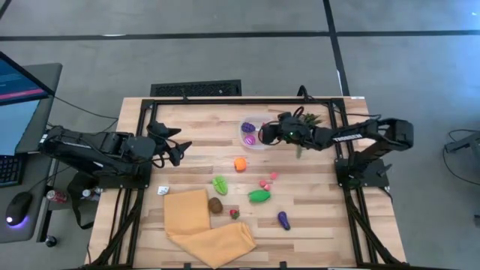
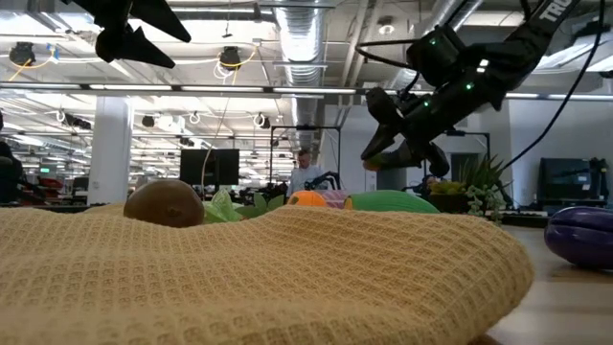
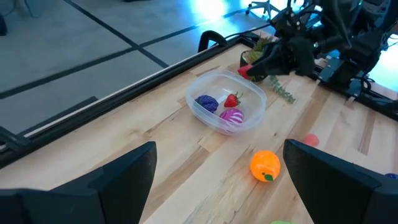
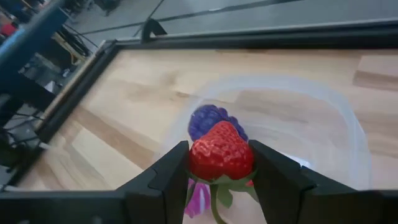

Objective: Pick and placing Produce into tupperware
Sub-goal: Put the top strawberry in the transparent bin, then put the kiwi in the transparent bin

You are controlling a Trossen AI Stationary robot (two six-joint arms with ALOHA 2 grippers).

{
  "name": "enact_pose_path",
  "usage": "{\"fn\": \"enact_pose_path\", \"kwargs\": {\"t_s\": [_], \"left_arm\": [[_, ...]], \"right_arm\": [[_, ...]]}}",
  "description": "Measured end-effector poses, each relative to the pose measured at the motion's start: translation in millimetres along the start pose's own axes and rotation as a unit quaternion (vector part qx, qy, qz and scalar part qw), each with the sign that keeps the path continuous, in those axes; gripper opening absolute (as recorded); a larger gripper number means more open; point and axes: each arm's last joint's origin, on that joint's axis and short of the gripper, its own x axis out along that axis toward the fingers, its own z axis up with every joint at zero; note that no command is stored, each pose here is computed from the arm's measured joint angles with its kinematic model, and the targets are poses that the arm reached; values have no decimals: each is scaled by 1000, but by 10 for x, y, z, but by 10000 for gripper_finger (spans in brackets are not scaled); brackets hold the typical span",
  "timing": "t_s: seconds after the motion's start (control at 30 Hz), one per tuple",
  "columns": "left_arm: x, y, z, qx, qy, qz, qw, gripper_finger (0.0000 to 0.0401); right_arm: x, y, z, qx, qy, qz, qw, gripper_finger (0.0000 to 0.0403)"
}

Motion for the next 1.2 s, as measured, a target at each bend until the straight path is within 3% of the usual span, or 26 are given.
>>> {"fn": "enact_pose_path", "kwargs": {"t_s": [0.43, 0.87, 1.03, 1.2], "left_arm": [[16, -11, -8, 1, 3, 3, 1000, 341], [214, -145, -108, 26, 38, 21, 999, 341], [241, -170, -112, 25, 38, 20, 999, 341], [210, -152, -94, 20, 32, 17, 999, 341]], "right_arm": [[8, -25, 13, 1, 0, -6, 1000, 174], [8, -25, 11, 5, 0, -6, 1000, 226], [-27, 9, 18, 0, 20, 27, 999, 229], [-212, 131, 13, -45, 47, 71, 995, 222]]}}
